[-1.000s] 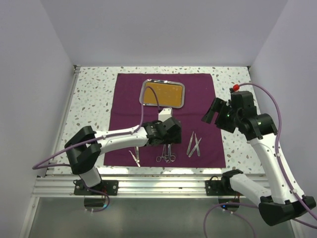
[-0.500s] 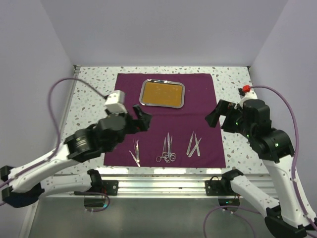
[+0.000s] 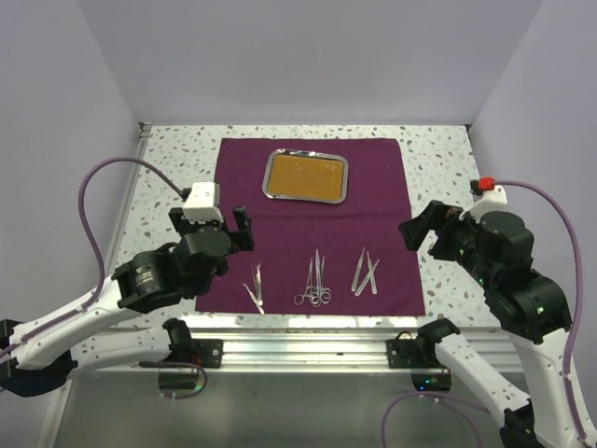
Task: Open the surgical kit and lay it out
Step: Reset both arms
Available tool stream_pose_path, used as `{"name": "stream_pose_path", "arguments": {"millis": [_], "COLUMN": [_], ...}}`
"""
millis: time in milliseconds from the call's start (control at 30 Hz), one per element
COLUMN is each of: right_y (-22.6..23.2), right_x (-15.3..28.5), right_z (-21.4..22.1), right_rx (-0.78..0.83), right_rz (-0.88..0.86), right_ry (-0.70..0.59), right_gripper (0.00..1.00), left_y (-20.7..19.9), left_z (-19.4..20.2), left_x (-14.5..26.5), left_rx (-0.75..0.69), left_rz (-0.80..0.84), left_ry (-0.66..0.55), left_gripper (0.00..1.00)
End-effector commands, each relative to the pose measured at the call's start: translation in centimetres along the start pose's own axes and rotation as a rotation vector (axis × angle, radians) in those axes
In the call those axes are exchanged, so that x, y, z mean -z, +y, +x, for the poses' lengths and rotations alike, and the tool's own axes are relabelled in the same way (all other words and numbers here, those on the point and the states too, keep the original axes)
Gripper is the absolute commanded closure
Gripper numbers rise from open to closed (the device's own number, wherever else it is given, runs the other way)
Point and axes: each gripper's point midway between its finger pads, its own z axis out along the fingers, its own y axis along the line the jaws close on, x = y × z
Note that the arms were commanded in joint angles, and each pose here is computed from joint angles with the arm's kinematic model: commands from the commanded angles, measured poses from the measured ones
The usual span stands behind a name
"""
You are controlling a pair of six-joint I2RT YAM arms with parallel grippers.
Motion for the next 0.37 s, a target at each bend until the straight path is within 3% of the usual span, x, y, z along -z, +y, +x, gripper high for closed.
{"name": "stream_pose_path", "arguments": {"millis": [0,167,333], "right_y": [0.4,0.3,0.0], "right_x": [0.3,1.0,1.7], "right_z": [-1.4,-1.4,-1.5], "right_rx": [0.029,0.046,0.063], "right_rz": [-0.014,-0.018,-0.003], "right_ry": [-0.049,-0.052,-0.053], "right_gripper": [0.02,0.02,0.02], "left_y": [0.2,-1.1,-2.0], "left_z": [-0.9,0.2,0.2], "left_x": [-0.4,-1.5,-1.8], "left_rx": [-0.062,-0.174,-0.164], "left_rz": [-0.012,0.002,0.012], "left_ry": [-0.058,-0.032,-0.024], "left_gripper": [0.01,0.01,0.01]}}
